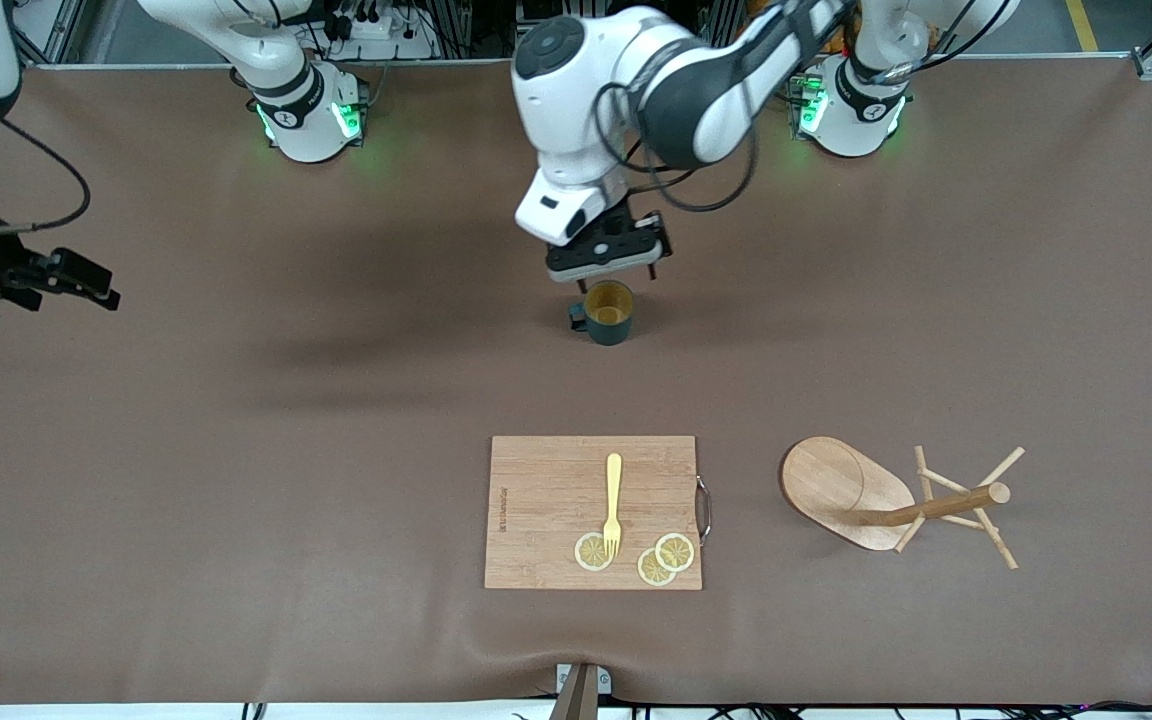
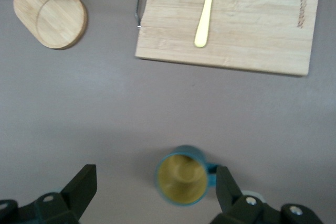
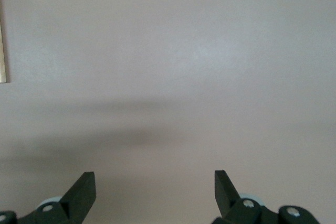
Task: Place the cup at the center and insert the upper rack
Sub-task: 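Retract the right gripper while the left gripper moves above the mug, then lower the left gripper to the mug handle and grasp it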
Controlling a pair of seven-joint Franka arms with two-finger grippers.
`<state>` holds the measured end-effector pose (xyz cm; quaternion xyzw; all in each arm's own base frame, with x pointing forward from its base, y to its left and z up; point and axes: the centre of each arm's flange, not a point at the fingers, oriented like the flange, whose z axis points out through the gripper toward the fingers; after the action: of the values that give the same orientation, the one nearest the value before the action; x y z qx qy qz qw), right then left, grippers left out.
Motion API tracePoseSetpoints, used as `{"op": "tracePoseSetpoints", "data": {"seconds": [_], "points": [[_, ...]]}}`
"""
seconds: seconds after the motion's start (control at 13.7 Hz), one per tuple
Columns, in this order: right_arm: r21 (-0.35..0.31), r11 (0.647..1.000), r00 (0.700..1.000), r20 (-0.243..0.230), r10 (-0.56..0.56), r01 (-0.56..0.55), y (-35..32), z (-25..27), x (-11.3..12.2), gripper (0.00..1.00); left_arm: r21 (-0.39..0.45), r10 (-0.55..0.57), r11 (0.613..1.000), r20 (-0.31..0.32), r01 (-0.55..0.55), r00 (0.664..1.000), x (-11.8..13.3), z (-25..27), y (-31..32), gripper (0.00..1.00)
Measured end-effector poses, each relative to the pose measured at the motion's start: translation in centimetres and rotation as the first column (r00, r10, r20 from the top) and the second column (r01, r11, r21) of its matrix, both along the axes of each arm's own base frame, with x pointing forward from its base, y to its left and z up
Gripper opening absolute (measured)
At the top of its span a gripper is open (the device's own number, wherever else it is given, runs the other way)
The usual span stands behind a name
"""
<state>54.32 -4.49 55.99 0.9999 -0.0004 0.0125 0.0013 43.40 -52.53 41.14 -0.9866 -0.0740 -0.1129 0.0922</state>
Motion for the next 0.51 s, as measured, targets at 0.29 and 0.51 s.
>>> {"op": "tracePoseSetpoints", "data": {"seconds": [0.29,0.51], "points": [[-0.044,0.999,0.999,0.049,0.011,-0.009,-0.2,1.1,0.9,1.0,-0.002,0.074,0.997,0.053,-0.074,0.996,-2.1,-4.1,-4.1,1.0],[-0.053,0.999,0.997,0.079,-0.002,0.006,-1.0,2.4,2.0,1.0,-0.035,0.114,0.993,0.081,-0.111,0.99,-4.3,-4.6,-6.1,1.0]]}}
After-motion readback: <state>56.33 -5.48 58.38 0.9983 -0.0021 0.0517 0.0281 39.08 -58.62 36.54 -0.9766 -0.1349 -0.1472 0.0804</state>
